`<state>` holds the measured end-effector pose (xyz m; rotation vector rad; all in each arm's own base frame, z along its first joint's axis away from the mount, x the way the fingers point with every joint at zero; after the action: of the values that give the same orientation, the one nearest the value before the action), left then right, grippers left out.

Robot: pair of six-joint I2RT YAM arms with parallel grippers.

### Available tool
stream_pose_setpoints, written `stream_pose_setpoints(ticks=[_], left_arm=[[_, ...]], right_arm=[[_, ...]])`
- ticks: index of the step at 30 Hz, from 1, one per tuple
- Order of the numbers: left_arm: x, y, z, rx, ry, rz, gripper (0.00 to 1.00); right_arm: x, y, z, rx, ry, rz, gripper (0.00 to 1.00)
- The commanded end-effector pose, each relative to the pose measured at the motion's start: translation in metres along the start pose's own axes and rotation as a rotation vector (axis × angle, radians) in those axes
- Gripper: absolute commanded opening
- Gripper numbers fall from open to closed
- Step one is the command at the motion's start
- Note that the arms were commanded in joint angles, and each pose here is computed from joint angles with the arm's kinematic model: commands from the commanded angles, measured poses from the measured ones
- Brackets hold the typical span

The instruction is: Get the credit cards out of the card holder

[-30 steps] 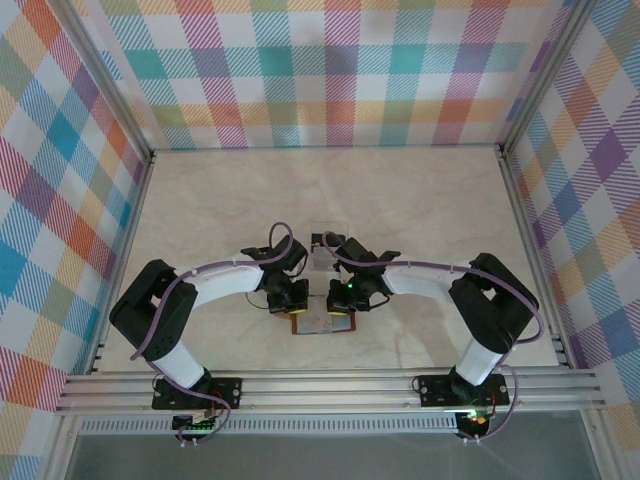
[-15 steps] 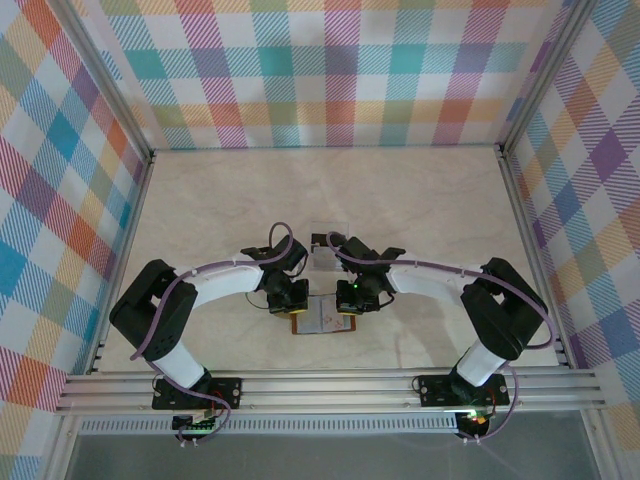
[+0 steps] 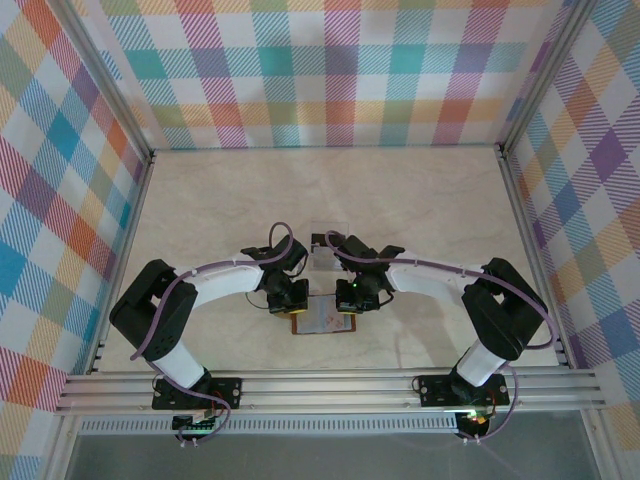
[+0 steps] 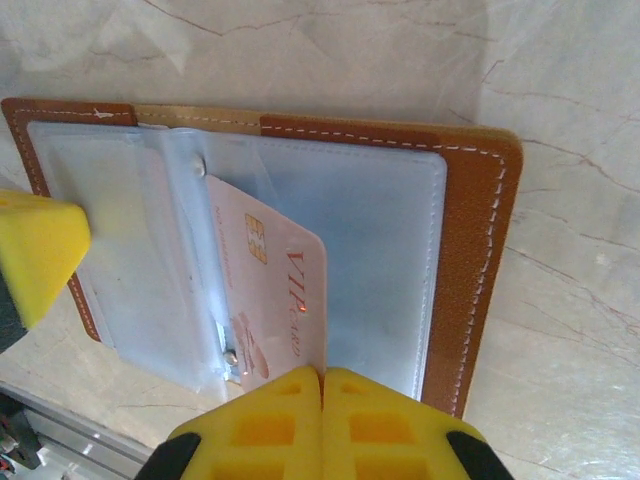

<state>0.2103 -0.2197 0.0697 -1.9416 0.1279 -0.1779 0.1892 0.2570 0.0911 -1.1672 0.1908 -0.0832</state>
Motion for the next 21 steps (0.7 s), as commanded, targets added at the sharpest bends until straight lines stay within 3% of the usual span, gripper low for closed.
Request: stream_pose_setpoints(ticks=[1, 6, 15, 21], left_arm=[[-0.012, 0.003, 0.009, 0.064, 0.003, 0.05, 0.04], [-0.011, 0.004, 0.007, 0.06, 0.005, 0.052, 0.04], [-0.011, 0.003, 0.007, 0.06, 0.005, 0.048, 0.04], [-0.007, -0.009, 0.002, 0.048, 0.011, 0.008, 0.08]], right_arm=[[-0.001, 0.0, 0.013, 0.053, -0.011, 0.022, 0.13], [-0.002, 0.001, 0.021, 0.102, -0.01, 0.034, 0.16], [-0.001, 0.003, 0.016, 0.066, -0.008, 0.023, 0.04], [0.0, -0.018, 0.014, 0.054, -0.031, -0.045, 0.03]])
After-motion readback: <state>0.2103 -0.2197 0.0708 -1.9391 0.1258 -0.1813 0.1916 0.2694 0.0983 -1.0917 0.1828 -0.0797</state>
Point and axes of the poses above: each hand's point on the last joint's axis, 136 mm out from that joint toward the fingers, its own y axis out along the fingers, its own z axis along the line the jaws close on, x = y × z, the point moved 5 cm from there along -y, back along the fingers, and after that the axes turned 14 degrees about y, right-handed, at the moved point
